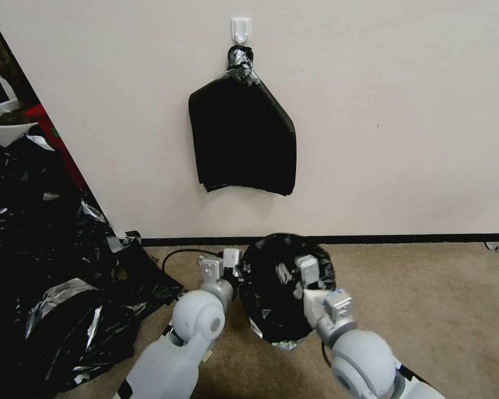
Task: Place a trash bag onto the trash bin.
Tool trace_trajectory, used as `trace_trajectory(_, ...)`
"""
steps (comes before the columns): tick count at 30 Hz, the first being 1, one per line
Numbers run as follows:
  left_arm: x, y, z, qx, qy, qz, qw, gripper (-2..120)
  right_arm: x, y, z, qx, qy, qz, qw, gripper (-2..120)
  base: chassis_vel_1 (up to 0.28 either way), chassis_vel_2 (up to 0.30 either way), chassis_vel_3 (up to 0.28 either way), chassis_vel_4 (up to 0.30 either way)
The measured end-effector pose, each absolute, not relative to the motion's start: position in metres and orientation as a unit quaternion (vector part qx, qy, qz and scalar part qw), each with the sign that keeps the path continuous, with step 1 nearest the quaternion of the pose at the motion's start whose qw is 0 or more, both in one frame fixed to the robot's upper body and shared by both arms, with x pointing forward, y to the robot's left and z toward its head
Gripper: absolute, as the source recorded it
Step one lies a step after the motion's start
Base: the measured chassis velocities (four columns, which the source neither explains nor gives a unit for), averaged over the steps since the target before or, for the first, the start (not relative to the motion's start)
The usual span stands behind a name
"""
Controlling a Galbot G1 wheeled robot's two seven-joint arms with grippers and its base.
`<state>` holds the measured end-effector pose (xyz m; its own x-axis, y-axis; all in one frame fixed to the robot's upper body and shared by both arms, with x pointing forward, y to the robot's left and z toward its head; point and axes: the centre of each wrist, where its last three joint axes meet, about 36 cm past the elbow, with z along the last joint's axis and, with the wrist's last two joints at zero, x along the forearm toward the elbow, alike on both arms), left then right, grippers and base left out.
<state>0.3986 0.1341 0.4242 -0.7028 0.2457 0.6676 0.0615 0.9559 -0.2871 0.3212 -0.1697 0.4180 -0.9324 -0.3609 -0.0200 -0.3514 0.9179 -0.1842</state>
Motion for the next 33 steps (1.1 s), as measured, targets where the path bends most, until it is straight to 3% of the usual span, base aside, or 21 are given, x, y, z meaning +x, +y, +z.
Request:
trace_trajectory(3,0.402,0.144,0.422,-0.051,-0.904,0.140,0.401,10,0.321,-0.168,0.422,-0.154,0.983,-0.091,0.036,65,0.000,0.000,0.000,0.000)
trace_trajectory(7,0.401,0.148,0.422,-0.044,-0.904,0.140,0.402,19,0.321,-0.167,0.418,-0.146,0.985,-0.091,0.029,72,0.000,0.000,0.000,0.000)
trace_trajectory(10,0.393,0.155,0.431,-0.041,-0.910,0.137,0.389,33,0.324,-0.167,0.411,-0.119,0.989,-0.083,0.015,89,0.000,0.000,0.000,0.000)
trace_trajectory(14,0.383,0.163,0.440,-0.035,-0.920,0.131,0.368,45,0.330,-0.170,0.407,-0.082,0.994,-0.066,0.004,98,0.000,0.000,0.000,0.000)
trace_trajectory(16,0.374,0.172,0.448,-0.035,-0.934,0.137,0.329,54,0.337,-0.178,0.402,-0.050,0.998,-0.049,0.003,100,0.000,0.000,0.000,0.000)
trace_trajectory(17,0.368,0.182,0.455,-0.048,-0.946,0.144,0.285,61,0.343,-0.187,0.400,-0.030,0.999,-0.041,0.014,100,0.000,0.000,0.000,0.000)
trace_trajectory(20,0.366,0.186,0.455,-0.057,-0.953,0.148,0.257,64,0.345,-0.191,0.400,-0.021,0.999,-0.039,0.021,100,0.000,0.000,0.000,0.000)
trace_trajectory(21,0.373,0.202,0.439,-0.067,-0.986,0.127,0.080,79,0.346,-0.203,0.405,0.013,0.998,-0.027,0.057,100,0.000,0.000,0.000,0.000)
trace_trajectory(22,0.378,0.208,0.434,-0.065,-0.992,0.104,0.033,82,0.344,-0.206,0.408,0.023,0.997,-0.027,0.065,100,0.000,0.000,0.000,0.000)
trace_trajectory(23,0.391,0.230,0.431,-0.054,-0.996,0.040,-0.055,91,0.339,-0.219,0.420,0.053,0.994,-0.036,0.088,100,0.000,0.000,0.000,0.000)
trace_trajectory(26,0.398,0.255,0.437,-0.056,-0.994,0.009,-0.097,98,0.332,-0.240,0.431,0.091,0.990,-0.042,0.097,100,0.000,0.000,0.000,0.000)
trace_trajectory(33,0.399,0.262,0.441,-0.065,-0.993,0.014,-0.097,100,0.326,-0.248,0.435,0.104,0.990,-0.042,0.086,100,0.000,0.000,0.000,0.000)
